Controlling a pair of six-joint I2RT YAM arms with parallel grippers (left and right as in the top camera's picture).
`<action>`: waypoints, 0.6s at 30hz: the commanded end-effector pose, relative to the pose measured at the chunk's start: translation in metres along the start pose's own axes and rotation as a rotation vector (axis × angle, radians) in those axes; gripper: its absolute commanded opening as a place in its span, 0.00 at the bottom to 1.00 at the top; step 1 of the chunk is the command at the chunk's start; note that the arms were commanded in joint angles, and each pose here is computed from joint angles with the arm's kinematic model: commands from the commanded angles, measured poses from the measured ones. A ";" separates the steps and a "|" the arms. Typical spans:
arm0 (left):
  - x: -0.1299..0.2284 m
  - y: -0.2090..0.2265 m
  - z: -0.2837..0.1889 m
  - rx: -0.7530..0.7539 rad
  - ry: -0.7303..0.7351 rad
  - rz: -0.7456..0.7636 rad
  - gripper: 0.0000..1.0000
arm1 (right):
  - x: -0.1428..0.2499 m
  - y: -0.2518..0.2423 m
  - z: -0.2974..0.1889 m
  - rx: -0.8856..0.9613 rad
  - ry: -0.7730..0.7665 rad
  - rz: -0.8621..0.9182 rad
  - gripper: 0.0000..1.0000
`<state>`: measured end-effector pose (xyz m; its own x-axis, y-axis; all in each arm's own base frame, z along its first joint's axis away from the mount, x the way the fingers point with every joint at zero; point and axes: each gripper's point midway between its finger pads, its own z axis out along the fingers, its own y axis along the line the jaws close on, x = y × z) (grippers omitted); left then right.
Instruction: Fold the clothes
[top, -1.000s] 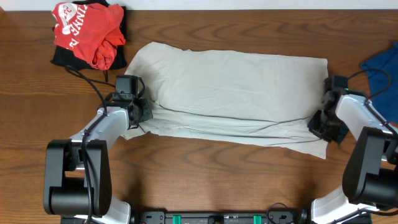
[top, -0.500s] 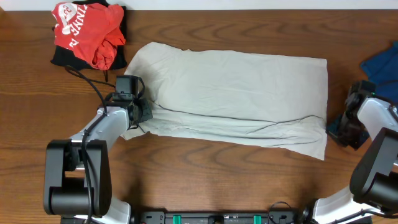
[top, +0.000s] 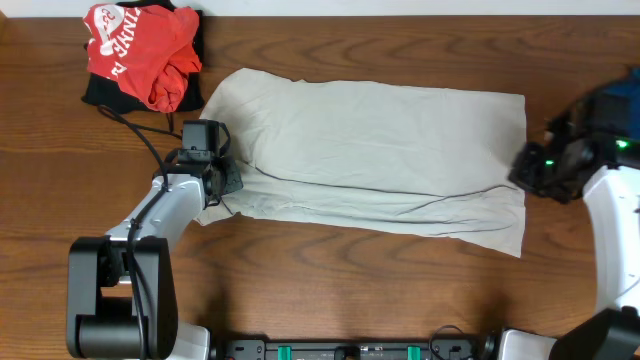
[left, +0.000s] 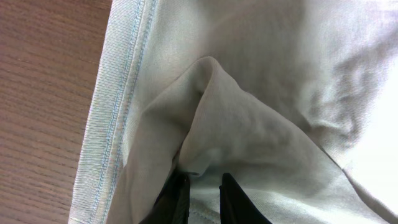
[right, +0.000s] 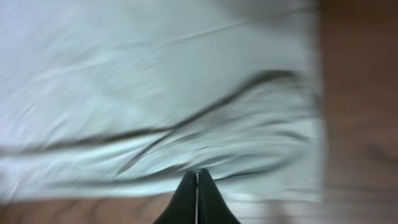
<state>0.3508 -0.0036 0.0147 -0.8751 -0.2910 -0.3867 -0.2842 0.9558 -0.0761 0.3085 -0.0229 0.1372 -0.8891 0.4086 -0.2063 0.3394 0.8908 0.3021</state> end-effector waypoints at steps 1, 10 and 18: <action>-0.004 0.004 -0.004 -0.007 -0.014 -0.009 0.19 | 0.020 0.036 0.012 -0.125 0.074 -0.120 0.01; -0.003 0.004 -0.004 -0.010 -0.008 -0.008 0.19 | 0.044 0.015 0.074 -0.044 0.131 -0.012 0.01; -0.003 0.004 -0.004 -0.010 -0.008 -0.008 0.19 | 0.053 -0.011 0.101 0.017 0.197 0.023 0.01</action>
<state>0.3494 -0.0035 0.0141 -0.8775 -0.2912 -0.3811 -0.2850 0.9557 -0.0740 0.2912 0.0169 0.0392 -0.9322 0.3599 -0.0383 0.3306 0.8898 0.3146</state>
